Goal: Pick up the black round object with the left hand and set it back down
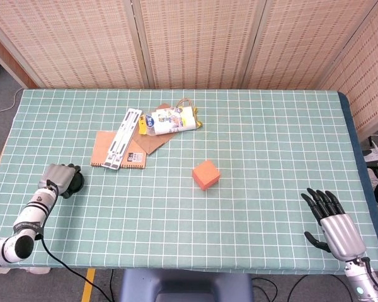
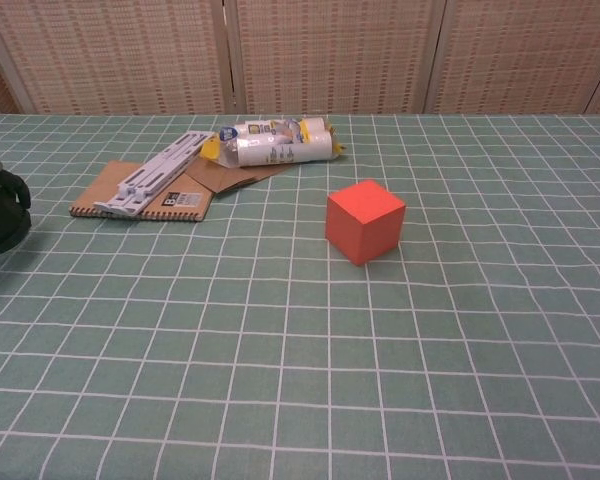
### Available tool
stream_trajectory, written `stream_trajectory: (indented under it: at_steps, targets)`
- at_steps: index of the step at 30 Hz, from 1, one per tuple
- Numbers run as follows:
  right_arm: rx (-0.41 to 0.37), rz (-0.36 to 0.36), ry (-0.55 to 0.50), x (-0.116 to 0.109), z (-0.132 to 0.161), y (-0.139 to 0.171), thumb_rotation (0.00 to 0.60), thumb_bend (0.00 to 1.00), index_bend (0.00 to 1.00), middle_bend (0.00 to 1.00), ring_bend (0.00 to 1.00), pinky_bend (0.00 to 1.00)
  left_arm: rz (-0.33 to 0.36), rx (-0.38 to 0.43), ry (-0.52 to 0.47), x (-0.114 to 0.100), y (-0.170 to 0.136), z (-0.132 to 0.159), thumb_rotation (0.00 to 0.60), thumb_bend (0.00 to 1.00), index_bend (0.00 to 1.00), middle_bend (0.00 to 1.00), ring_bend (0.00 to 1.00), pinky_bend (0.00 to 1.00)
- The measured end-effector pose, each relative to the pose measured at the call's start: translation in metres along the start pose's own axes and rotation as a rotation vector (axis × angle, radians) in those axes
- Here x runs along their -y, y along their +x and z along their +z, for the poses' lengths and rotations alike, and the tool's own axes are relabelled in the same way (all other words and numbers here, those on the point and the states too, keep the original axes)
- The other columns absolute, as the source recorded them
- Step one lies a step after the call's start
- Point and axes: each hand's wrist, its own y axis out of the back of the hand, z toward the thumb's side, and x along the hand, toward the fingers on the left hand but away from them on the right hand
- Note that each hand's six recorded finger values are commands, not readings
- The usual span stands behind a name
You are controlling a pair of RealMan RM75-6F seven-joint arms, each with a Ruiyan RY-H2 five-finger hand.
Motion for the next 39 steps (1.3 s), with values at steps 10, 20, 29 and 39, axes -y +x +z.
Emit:
stream_trajectory:
  at_steps: [10, 20, 29, 39]
  targets:
    - [-0.006, 0.012, -0.014, 0.002, 0.001, 0.000, 0.600, 0.18, 0.00, 0.00, 0.00, 0.00, -0.163, -0.099, 0.120, 0.031, -0.009, 0.019, 0.600, 0.43, 0.38, 0.52, 0.51, 0.60]
    - [-0.004, 0.013, -0.012, 0.003, 0.001, 0.000, 0.600, 0.18, 0.00, 0.00, 0.00, 0.00, -0.125, -0.074, 0.114, 0.034, -0.007, 0.026, 0.600, 0.40, 0.00, 0.05, 0.17, 0.38]
    - [-0.004, 0.009, -0.015, 0.001, 0.001, 0.001, 0.600, 0.18, 0.00, 0.00, 0.00, 0.00, -0.101, -0.072, 0.100, 0.030, -0.011, 0.023, 0.600, 0.40, 0.00, 0.00, 0.00, 0.28]
    - [-0.005, 0.011, -0.015, 0.000, 0.001, 0.002, 0.600, 0.18, 0.00, 0.00, 0.00, 0.00, -0.097, -0.072, 0.087, 0.031, -0.017, 0.019, 0.600, 0.40, 0.00, 0.00, 0.00, 0.27]
